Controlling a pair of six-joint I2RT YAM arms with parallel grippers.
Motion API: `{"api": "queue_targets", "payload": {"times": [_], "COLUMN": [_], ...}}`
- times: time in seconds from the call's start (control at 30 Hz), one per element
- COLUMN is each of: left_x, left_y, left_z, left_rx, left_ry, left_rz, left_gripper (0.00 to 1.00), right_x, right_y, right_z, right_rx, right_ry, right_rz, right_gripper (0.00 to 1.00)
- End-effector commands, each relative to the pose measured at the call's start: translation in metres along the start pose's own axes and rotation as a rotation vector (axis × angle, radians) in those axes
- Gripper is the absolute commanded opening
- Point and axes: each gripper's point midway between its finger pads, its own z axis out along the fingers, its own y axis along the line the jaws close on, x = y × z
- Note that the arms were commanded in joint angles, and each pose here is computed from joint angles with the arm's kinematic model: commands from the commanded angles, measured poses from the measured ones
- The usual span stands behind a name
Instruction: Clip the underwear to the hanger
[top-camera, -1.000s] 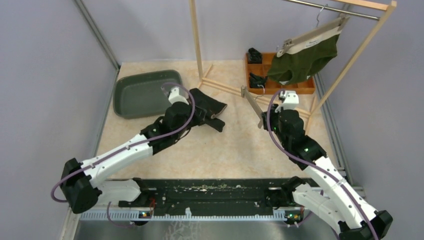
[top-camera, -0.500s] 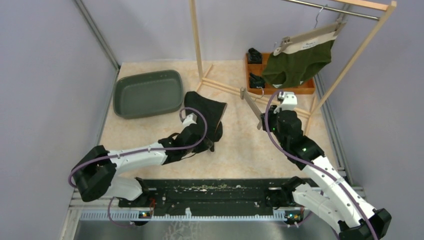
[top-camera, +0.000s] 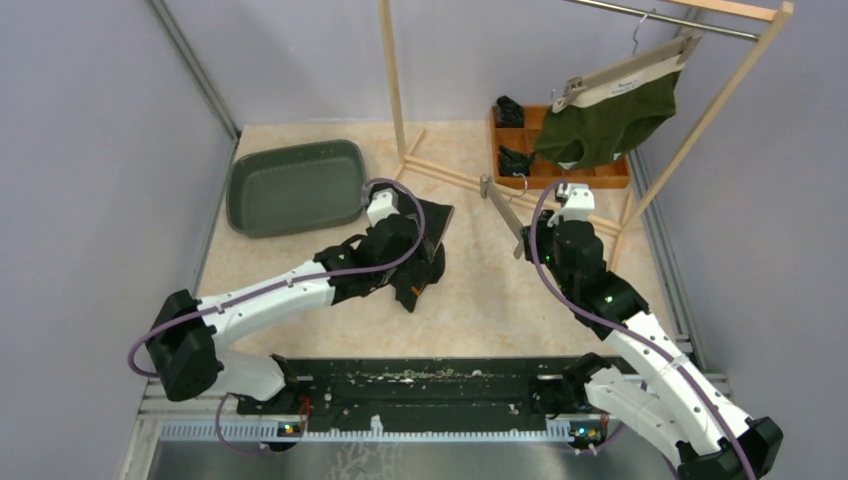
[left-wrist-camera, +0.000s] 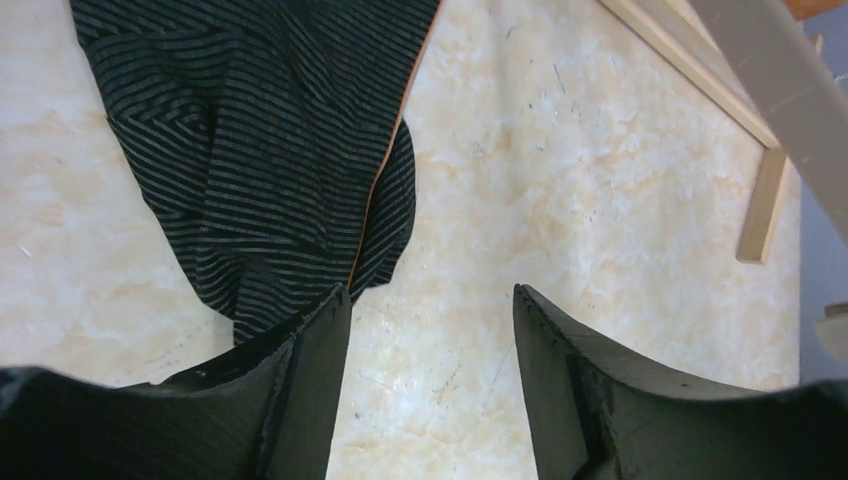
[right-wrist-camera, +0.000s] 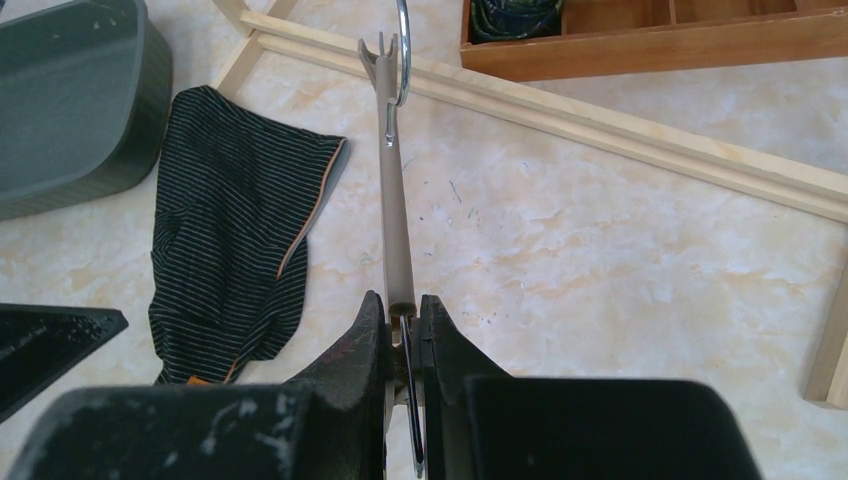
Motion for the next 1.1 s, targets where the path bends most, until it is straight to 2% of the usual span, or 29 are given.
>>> {"api": "queue_targets", "payload": {"times": [0.0,0.17,0.33,0.43,0.6,1.07], "left_x": [-0.014,-0.007,0.014,0.03,0.04,0.042], "left_y": [0.011,0.011,0.033,0.042,0.058,0.073], "left_z": [-0.003,0.016,0.043,0.057,0.067,0.065], "left_rx": [-0.101,-0.102,-0.268,-0.304,-0.34,-0.345], "left_ry": [-0.028,-0.022,0.084,0.151,0.216,0.268], "left_rz": [0.097,0.197,0.327,0.377,0.39,0.422], "left_gripper": [0.68,0.75,0.78,0.78,0.78,0.78], "right_x": [-0.024,-0.024,-0.025,-0.024,-0.023,-0.019], "right_y": [0.006,0.007,0.006,0.005,0.003,0.003], "right_z": [-0.001,-0.001,-0.002,-0.003,-0.004,-0.001], "right_rx": [-0.024,-0.026,-0.025,-0.019,-0.016,-0.014], "right_ry": [-0.084,-0.084,-0.085,-0.084,-0.081,-0.072], "right_rz": [0.042,0.043,0.043,0.039,0.036,0.032], "right_gripper": [0.0,0.0,0.0,0.0,0.0,0.0]}}
